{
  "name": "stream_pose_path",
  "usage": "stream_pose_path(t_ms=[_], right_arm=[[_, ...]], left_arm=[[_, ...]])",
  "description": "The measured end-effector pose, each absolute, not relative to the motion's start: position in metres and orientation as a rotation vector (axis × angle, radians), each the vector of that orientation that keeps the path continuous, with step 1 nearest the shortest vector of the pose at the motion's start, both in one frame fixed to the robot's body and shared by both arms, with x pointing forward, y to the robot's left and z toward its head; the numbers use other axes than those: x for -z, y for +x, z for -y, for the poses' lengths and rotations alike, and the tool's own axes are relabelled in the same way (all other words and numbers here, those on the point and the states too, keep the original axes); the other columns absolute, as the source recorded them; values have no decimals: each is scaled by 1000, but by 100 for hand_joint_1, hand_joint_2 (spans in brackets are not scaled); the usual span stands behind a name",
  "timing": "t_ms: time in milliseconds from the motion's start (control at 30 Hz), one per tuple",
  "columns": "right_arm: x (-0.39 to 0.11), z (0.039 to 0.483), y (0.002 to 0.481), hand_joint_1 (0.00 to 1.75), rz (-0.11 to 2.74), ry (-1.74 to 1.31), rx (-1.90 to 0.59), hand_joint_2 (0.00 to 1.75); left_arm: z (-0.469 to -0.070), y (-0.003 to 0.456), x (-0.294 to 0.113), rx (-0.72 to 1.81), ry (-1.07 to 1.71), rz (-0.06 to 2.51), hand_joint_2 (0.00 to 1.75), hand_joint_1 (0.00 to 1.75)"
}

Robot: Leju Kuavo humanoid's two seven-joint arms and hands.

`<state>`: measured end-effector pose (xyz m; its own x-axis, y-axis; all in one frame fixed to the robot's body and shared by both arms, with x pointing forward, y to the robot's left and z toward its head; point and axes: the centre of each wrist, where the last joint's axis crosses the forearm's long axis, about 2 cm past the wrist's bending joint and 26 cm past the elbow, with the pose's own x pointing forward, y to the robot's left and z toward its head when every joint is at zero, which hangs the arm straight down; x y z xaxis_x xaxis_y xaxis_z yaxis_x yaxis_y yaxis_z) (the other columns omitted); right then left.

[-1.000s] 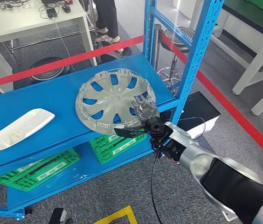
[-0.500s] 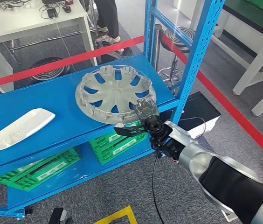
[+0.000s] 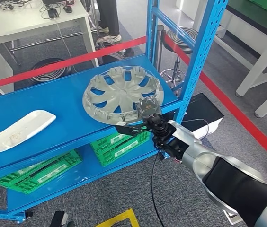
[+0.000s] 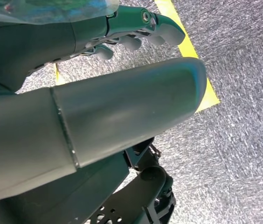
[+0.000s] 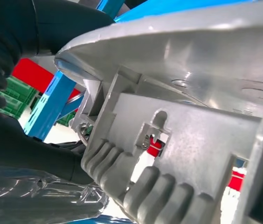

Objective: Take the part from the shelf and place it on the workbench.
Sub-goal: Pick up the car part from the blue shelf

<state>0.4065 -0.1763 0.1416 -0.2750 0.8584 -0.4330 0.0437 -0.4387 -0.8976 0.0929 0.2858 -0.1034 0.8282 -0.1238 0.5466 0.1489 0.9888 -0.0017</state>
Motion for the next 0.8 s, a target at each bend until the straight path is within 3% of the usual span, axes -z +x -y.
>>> stream_pose_path(t_ms=[800], right_arm=[[-193, 185, 406, 175, 1568, -1372, -1201, 175]], left_arm=[[-286, 84, 105, 125, -27, 578, 0, 0]])
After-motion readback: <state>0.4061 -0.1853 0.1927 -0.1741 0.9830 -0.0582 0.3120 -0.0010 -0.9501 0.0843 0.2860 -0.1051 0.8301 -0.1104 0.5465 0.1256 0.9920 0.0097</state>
